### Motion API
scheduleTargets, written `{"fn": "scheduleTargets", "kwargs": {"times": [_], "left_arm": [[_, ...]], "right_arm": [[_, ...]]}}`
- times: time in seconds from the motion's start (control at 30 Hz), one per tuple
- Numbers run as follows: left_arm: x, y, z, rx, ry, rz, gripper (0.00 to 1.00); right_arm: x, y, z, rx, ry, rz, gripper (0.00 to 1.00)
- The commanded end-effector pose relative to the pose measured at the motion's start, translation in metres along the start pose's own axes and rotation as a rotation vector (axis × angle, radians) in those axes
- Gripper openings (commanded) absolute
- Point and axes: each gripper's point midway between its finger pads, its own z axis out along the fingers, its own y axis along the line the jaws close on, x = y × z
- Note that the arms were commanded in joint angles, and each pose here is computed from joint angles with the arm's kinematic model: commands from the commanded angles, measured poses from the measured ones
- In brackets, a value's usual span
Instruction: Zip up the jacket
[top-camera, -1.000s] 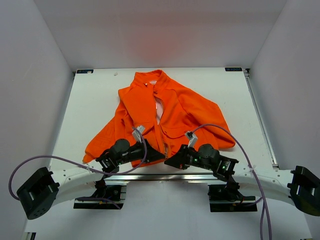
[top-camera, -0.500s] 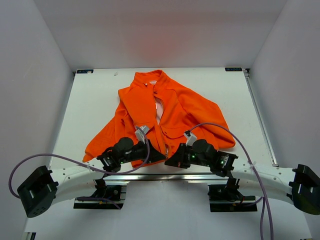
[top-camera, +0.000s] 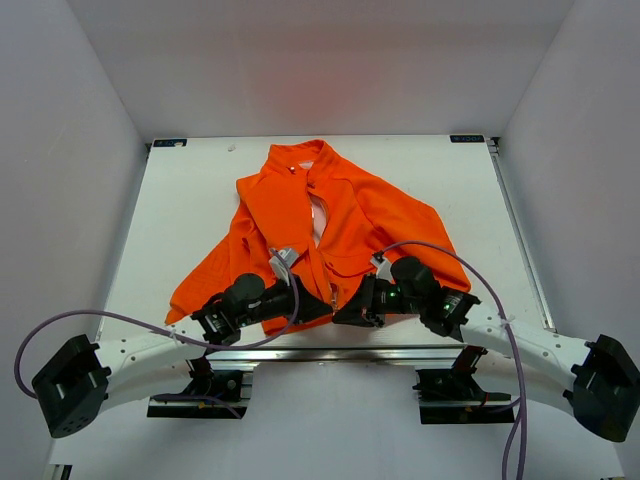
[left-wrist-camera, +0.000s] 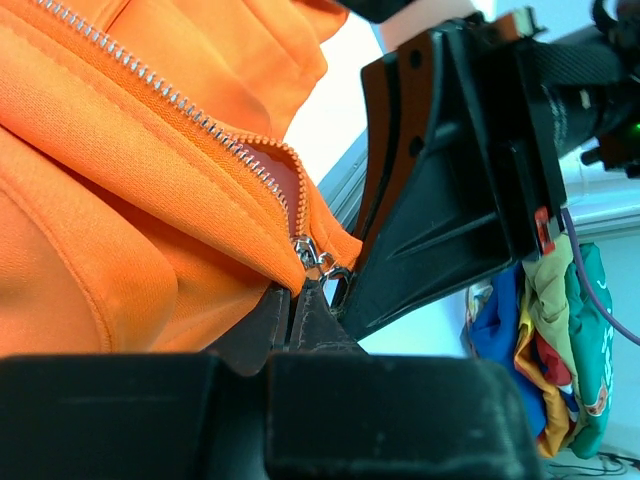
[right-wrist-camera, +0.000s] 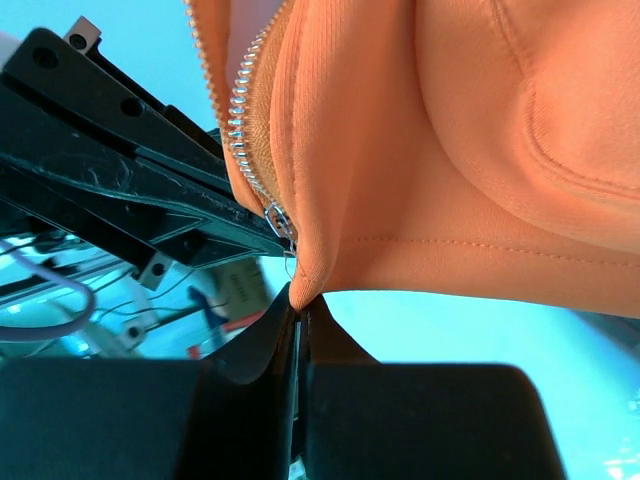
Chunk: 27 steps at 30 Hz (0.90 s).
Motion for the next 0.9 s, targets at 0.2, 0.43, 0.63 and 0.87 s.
{"fn": "scheduleTargets", "kwargs": {"times": [0.2,0.43,0.63,0.87], "left_arm": [[0.012,0.012,-0.006,-0.055,0.057,0.069,0.00],[0.013,0.008,-0.004,-0.034,0.067,0.086,0.00],[0.012,0.007,-0.005,-0.033,0.064,0.088,0.00],[0.011,0.005,-0.008,-0.031,0.054,0.075,0.00]], "right_arm": [[-0.017,0.067,-0.022,-0.244,0.032,0.032,0.00],[-0.024,0.066,-0.015,-0.269,0.013,0.058,0.14],[-0.032,0.073,-0.017,-0.272,-0.036,0.014,0.30],[-0.048,0.046,-0.010,-0.101,-0.115,-0.107,0.25]]}}
